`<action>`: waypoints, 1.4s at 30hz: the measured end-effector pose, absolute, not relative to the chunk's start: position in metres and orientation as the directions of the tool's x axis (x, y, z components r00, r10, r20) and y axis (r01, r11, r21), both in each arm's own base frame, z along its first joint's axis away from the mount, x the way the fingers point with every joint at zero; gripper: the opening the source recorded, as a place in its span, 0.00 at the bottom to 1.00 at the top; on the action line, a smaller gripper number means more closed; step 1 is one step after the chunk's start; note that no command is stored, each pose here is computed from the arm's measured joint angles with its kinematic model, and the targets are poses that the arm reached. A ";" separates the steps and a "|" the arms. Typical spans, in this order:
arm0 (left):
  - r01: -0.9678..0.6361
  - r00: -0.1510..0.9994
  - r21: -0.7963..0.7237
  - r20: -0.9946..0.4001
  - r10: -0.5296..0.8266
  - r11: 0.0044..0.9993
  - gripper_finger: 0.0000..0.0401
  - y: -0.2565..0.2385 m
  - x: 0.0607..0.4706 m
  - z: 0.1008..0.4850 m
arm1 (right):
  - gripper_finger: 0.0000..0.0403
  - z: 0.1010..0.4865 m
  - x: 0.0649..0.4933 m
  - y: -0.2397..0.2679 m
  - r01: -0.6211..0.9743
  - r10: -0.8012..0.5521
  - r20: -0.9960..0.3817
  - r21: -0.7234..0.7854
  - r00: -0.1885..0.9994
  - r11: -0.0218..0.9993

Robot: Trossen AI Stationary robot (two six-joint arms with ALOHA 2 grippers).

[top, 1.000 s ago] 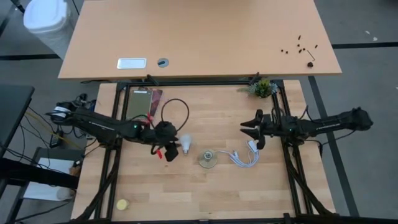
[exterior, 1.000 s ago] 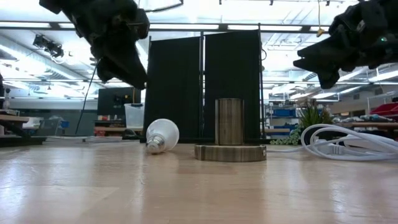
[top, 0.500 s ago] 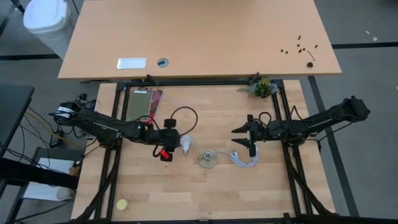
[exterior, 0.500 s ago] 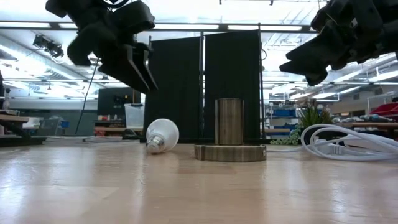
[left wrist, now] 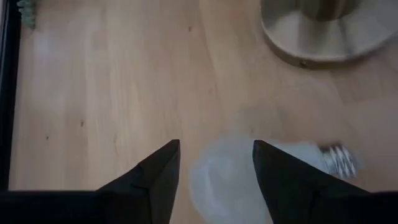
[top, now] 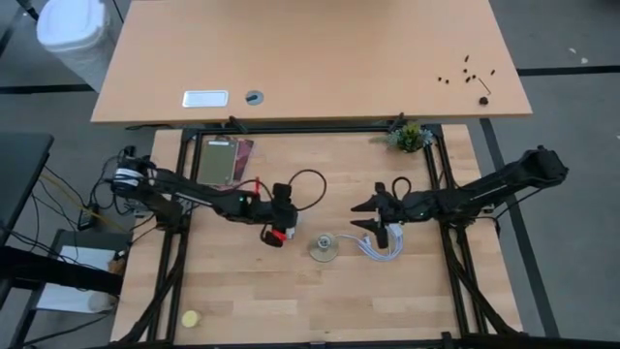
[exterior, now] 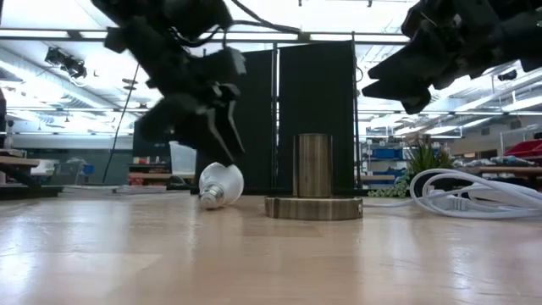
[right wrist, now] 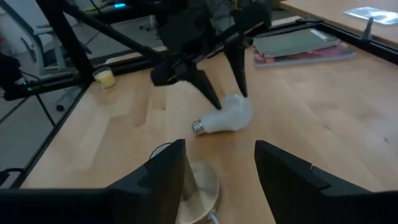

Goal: Screw lightbulb
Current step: Insert the white lightbulb into the desk lamp

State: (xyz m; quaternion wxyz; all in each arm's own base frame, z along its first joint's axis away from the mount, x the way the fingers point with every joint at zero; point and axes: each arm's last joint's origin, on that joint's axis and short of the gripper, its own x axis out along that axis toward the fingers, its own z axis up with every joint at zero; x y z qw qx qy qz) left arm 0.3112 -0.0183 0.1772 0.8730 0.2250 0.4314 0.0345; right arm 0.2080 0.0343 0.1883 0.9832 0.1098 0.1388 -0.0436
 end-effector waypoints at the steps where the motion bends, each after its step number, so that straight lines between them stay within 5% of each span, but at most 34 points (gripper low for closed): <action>1: 0.128 0.622 0.427 -0.737 0.263 0.895 0.52 -0.017 0.315 0.177 | 0.50 0.188 0.210 0.035 0.120 -0.058 -0.287 0.206 0.956 0.971; 14: 0.082 0.591 0.381 -0.763 0.263 0.921 0.52 -0.009 0.333 0.178 | 0.50 0.186 0.212 0.035 0.129 -0.057 -0.291 0.233 0.955 0.964; 29: -0.020 0.310 0.285 -0.909 0.277 0.958 0.52 -0.008 0.314 0.183 | 0.50 0.184 0.212 0.035 0.127 -0.059 -0.302 0.211 0.951 0.969; 35: 0.005 0.362 0.190 -0.916 0.175 0.982 0.52 -0.026 0.319 0.201 | 0.50 0.184 0.212 0.035 0.130 -0.062 -0.303 0.210 0.951 0.969; 42: 0.106 0.501 0.177 -0.859 0.101 0.979 0.52 -0.102 0.316 0.213 | 0.50 0.181 0.211 0.035 0.133 -0.068 -0.327 0.183 0.942 0.974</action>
